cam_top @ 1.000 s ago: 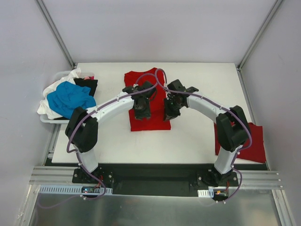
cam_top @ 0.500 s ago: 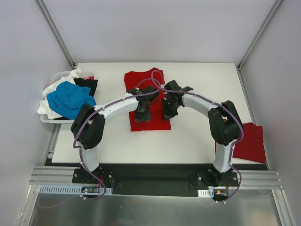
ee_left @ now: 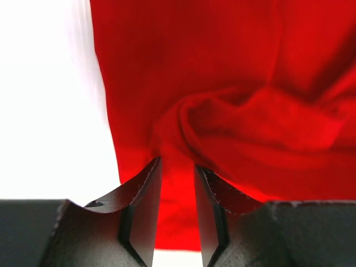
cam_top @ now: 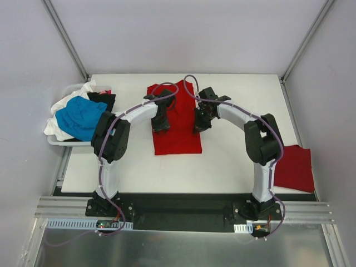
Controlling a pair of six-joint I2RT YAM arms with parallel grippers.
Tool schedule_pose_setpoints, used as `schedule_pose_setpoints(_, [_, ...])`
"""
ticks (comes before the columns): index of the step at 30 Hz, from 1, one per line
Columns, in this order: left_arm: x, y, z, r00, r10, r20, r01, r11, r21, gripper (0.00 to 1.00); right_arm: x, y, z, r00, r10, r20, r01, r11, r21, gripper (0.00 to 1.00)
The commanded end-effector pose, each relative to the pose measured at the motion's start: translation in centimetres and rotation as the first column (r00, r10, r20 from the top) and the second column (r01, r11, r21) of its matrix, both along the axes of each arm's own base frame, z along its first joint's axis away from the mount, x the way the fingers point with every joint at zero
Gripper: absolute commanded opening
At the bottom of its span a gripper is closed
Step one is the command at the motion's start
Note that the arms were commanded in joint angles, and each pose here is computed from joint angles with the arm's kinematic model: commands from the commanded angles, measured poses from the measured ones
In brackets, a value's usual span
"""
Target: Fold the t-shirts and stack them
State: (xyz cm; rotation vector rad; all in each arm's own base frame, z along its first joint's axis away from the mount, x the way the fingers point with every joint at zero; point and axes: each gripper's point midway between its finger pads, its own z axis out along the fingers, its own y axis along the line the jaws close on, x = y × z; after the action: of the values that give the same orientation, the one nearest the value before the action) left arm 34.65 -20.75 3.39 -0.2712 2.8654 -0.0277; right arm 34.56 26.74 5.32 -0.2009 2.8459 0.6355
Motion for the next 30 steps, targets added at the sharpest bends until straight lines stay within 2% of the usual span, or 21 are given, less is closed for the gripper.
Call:
schedule_pose_setpoints(1, [2.6,-0.2,0.3,0.998,-0.051,0.030,0.052,0.999,-0.011,0.30,1.4,0.6,0.1,1.000,-0.013,0.001,0.013,1.000,0.019,0.01])
schedule_pose_setpoints(8, [5.8,-0.5,0.4,0.995,-0.078,0.062,0.079,0.996,-0.028,0.30,3.6,0.2,-1.2,0.999,-0.045,0.001,0.045,0.999,0.013,0.01])
schedule_pose_setpoints(15, [7.3,0.1,0.4,0.994,-0.087,0.073,0.090,0.995,-0.034,0.30,7.1,-0.4,-1.5,0.996,-0.090,0.026,0.089,0.996,0.029,0.01])
schedule_pose_setpoints(18, [7.4,0.1,1.7,0.990,-0.100,0.097,0.104,0.994,-0.039,0.31,8.4,-0.7,0.1,0.992,-0.110,0.058,0.108,0.993,0.050,0.01])
schedule_pose_setpoints(22, [6.8,0.5,6.1,0.982,-0.091,0.164,0.103,0.993,-0.064,0.33,8.6,-0.5,4.0,0.988,-0.117,0.097,0.108,0.990,0.092,0.02])
schedule_pose_setpoints(24, [6.1,0.8,7.5,0.981,-0.078,0.178,0.092,0.993,-0.069,0.34,7.9,-0.9,6.3,0.986,-0.124,0.115,0.112,0.988,0.103,0.06])
schedule_pose_setpoints(25, [5.4,1.2,9.1,0.978,-0.073,0.196,0.090,0.993,-0.076,0.35,7.6,-1.1,6.8,0.985,-0.127,0.119,0.115,0.988,0.104,0.16])
schedule_pose_setpoints(28, [4.1,2.1,11.4,0.973,-0.047,0.224,0.067,0.995,-0.080,0.36,5.8,-1.8,7.9,0.984,-0.138,0.113,0.126,0.986,0.105,0.38])
schedule_pose_setpoints(30, [3.1,2.4,12.0,0.976,-0.027,0.216,0.047,0.995,-0.087,0.37,3.9,-1.7,7.2,0.989,-0.131,0.062,0.123,0.987,0.106,0.39])
